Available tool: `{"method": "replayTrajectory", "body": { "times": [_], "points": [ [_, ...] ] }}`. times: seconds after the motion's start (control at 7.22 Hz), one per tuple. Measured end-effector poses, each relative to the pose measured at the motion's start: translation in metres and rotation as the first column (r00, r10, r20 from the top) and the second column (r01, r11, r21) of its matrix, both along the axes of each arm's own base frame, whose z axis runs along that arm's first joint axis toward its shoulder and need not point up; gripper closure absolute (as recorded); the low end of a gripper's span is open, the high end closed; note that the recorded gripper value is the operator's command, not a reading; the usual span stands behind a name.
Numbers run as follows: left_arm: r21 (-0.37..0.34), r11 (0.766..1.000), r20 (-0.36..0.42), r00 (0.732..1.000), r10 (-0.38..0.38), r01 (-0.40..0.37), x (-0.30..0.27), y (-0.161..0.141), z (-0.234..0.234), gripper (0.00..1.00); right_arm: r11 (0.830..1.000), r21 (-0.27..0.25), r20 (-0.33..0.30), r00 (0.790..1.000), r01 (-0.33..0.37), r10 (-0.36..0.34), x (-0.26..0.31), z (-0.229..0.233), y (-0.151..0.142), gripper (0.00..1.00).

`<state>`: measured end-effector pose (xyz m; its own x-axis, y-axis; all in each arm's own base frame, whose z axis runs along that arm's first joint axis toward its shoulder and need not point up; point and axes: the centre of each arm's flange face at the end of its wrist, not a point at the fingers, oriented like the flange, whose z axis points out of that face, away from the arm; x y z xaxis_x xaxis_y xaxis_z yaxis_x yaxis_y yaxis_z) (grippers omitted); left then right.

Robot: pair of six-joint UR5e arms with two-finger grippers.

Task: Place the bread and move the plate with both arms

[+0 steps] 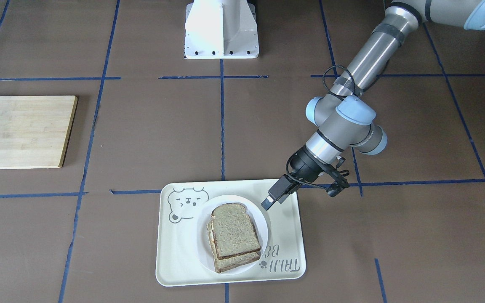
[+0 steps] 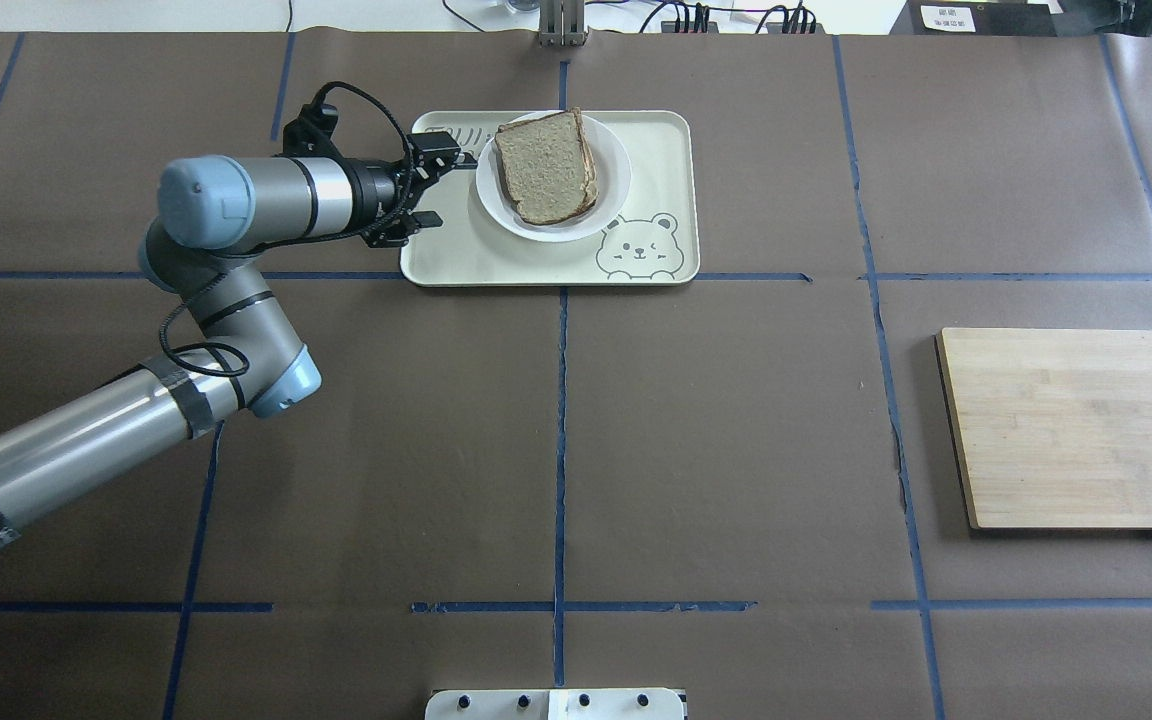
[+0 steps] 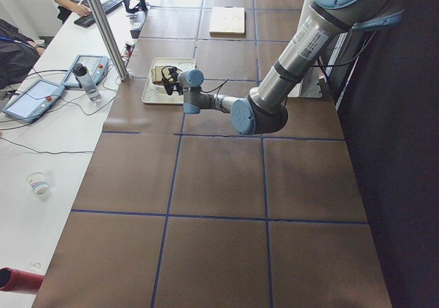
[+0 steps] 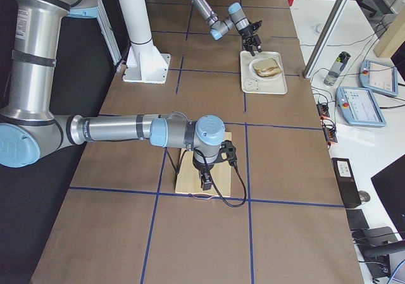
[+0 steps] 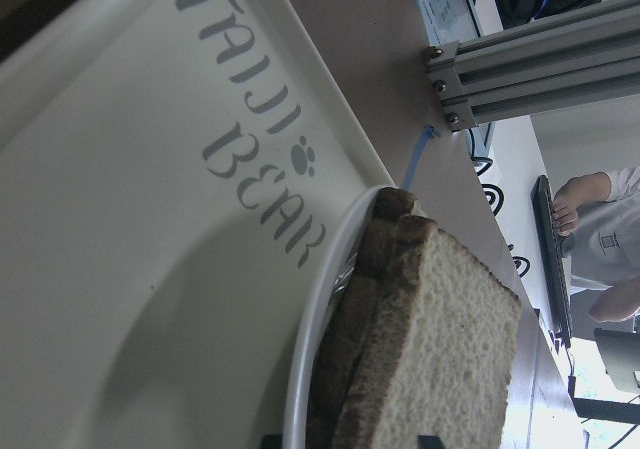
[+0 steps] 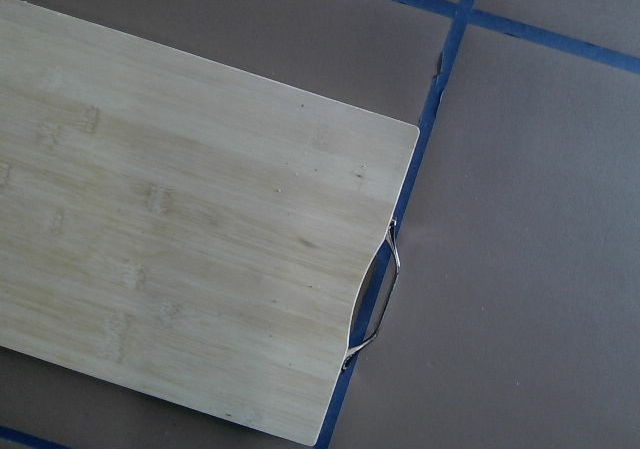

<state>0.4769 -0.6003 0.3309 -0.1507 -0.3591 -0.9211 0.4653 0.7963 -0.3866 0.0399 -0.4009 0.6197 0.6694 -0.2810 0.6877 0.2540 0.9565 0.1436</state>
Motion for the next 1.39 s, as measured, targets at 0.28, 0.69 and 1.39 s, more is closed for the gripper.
{"method": "replayTrajectory", "body": {
  "times": [0.28,0.69,1.39],
  "points": [
    [0.076,0.992,0.183,0.979,0.087,-0.103,-0.058,0.027,-0.001,0.00,1.000,0.000,0.000,1.000,0.001,-0.001,0.000,0.000,0.000,0.00],
    [0.179,0.934,0.517,0.837,0.177,-0.309,-0.184,0.087,0.032,0.00,1.000,0.000,0.000,1.000,0.001,-0.001,0.000,0.001,0.001,0.00],
    [0.078,0.685,0.889,0.361,0.281,-0.725,-0.398,0.156,0.113,0.00,1.000,0.000,-0.001,1.000,0.001,-0.001,0.000,0.000,0.001,0.00]
  ]
}}
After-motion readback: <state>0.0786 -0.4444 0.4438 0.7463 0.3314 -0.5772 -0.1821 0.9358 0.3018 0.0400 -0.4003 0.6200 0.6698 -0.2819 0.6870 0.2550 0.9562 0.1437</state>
